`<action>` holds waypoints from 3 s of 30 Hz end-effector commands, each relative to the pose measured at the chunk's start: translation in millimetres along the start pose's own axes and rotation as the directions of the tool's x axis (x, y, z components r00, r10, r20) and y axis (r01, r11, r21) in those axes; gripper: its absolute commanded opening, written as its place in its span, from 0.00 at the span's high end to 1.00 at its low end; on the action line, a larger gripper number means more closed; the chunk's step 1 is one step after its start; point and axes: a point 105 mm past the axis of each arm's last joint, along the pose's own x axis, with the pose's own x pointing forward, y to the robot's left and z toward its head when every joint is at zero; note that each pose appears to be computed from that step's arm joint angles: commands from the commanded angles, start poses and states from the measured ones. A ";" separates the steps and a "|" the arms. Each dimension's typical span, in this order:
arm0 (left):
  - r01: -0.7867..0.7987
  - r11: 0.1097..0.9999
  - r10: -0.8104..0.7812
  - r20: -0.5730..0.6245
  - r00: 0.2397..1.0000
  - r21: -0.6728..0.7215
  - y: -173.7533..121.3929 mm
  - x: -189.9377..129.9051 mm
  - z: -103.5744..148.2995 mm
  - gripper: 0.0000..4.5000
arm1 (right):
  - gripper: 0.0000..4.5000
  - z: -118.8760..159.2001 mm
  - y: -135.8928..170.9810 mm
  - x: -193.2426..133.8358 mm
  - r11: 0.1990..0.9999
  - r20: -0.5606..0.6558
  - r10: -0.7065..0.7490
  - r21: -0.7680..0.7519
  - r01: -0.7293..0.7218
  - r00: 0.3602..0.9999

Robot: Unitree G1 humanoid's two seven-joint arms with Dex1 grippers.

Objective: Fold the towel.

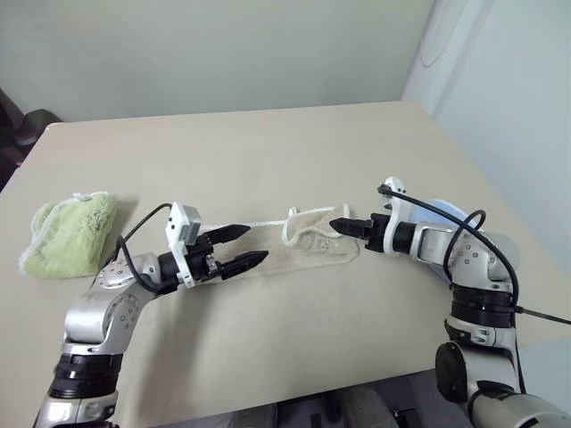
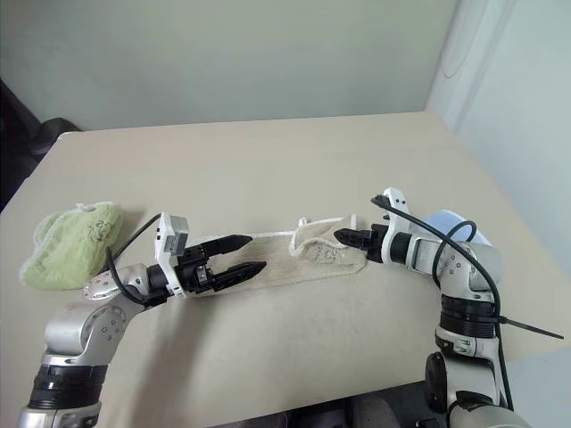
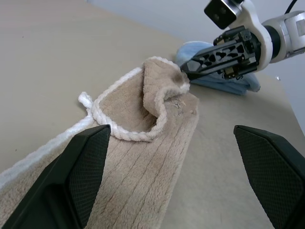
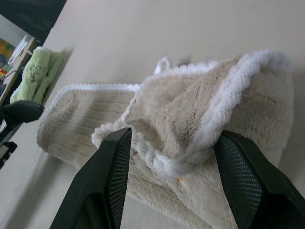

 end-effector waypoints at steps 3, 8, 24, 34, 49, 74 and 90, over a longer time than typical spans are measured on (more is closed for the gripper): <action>-0.012 0.999 0.010 0.029 1.000 0.051 -2.9 -3.1 10.1 0.00 | 0.66 15.1 10.0 4.2 0.999 0.038 0.029 -0.045 -0.027 0.999; -0.020 0.999 0.018 0.030 0.999 0.050 -2.6 -3.7 9.9 0.00 | 1.00 23.6 18.8 11.8 0.995 0.045 0.064 -0.075 -0.060 0.997; -0.015 0.998 0.013 0.028 1.000 0.055 -2.7 0.3 10.2 0.00 | 1.00 32.1 41.4 67.6 0.978 -0.027 0.117 -0.171 -0.120 0.993; -0.033 0.998 0.031 0.028 0.999 0.049 -5.7 -3.3 7.2 0.00 | 0.71 20.5 23.3 76.4 0.986 -0.056 0.062 -0.148 -0.070 0.996; -0.030 0.999 0.028 0.028 0.999 0.044 -4.6 -3.3 8.2 0.00 | 0.00 35.7 32.3 34.4 0.929 0.032 0.078 -0.366 -0.061 0.996; -0.032 0.999 0.030 0.028 0.999 0.043 -4.1 -3.8 7.5 0.00 | 0.75 -47.7 -19.2 73.9 0.839 -0.114 -0.025 -0.542 -0.041 0.993; -0.267 0.956 0.277 0.072 0.958 -0.119 -19.8 -30.1 3.3 0.00 | 0.67 28.5 32.2 24.8 0.758 0.105 0.194 -0.648 -0.081 0.975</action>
